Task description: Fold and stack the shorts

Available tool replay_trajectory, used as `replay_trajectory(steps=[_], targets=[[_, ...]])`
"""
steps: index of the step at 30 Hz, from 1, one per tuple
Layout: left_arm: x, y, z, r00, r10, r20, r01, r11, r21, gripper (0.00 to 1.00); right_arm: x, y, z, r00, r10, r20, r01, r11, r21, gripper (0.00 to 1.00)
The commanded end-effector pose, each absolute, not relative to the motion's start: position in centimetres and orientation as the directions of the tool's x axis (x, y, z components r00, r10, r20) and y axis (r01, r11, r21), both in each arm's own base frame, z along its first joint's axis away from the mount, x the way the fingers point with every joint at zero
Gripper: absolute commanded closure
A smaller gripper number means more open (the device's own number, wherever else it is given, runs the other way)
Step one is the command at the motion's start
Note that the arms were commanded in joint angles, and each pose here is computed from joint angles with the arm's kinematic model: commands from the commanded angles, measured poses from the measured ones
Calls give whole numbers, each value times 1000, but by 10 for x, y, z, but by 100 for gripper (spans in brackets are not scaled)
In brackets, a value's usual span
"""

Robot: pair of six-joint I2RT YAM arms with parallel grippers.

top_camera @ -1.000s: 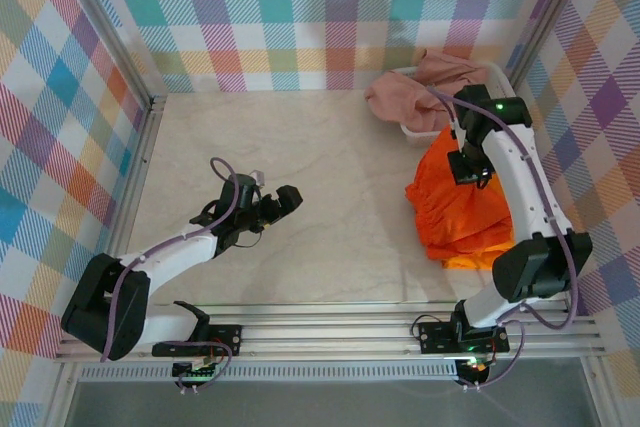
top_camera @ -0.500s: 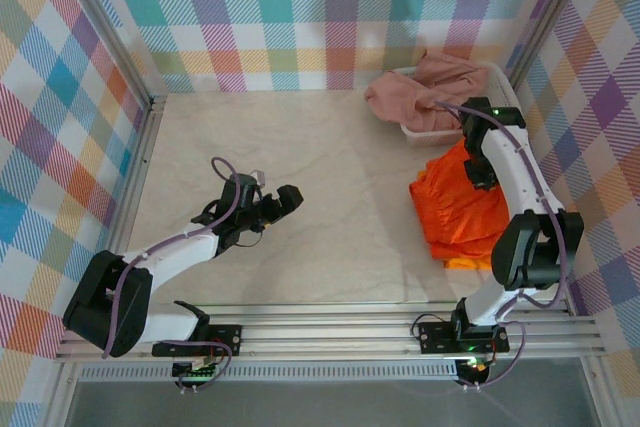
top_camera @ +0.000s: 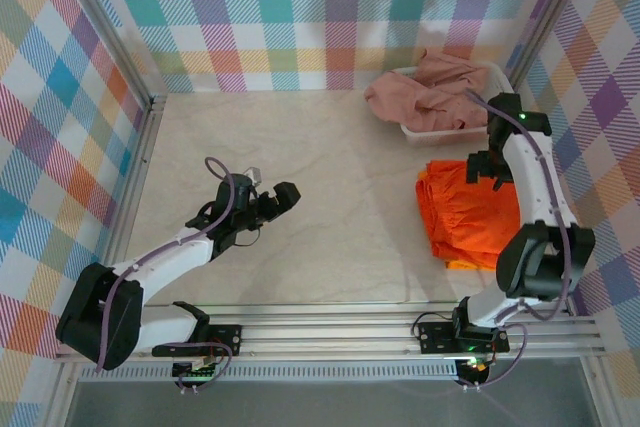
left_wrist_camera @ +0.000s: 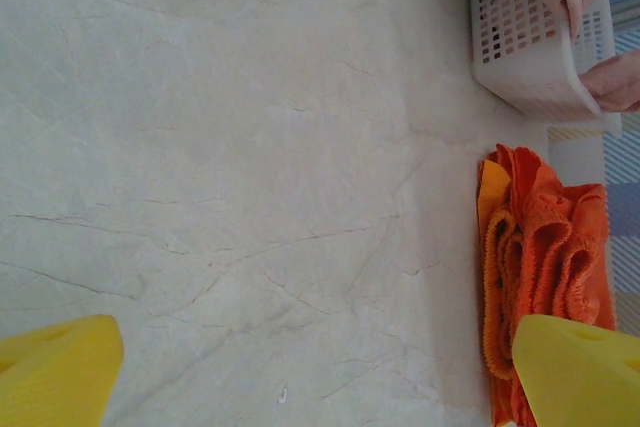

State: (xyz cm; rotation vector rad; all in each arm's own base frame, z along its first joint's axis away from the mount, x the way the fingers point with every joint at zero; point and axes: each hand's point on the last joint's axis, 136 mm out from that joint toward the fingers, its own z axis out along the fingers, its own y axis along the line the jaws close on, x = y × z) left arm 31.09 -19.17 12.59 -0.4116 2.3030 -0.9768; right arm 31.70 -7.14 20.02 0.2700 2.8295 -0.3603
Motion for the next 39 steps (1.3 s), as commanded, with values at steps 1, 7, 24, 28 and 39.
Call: replay_trajectory(steps=[1, 7, 24, 28, 39], targets=[[313, -190, 131, -760, -494, -422, -34, 679, -734, 0, 336, 16, 227, -878, 216, -428, 91, 951, 294, 1], [313, -191, 136, -757, -491, -431, -20, 677, -736, 0, 340, 85, 235, -875, 320, -364, -32, 710, 703, 1], [308, -193, 179, -711, -453, -538, 131, 666, -735, 0, 311, 79, 64, -885, 465, -6, 316, 612, 725, 1], [307, -193, 182, -707, -454, -542, 137, 664, -735, 0, 315, 81, 81, -890, 454, -40, 276, 606, 746, 1], [302, -182, 202, -669, -435, -603, 165, 704, -691, 0, 355, 55, 220, -780, 313, -542, 48, 893, 447, 0]])
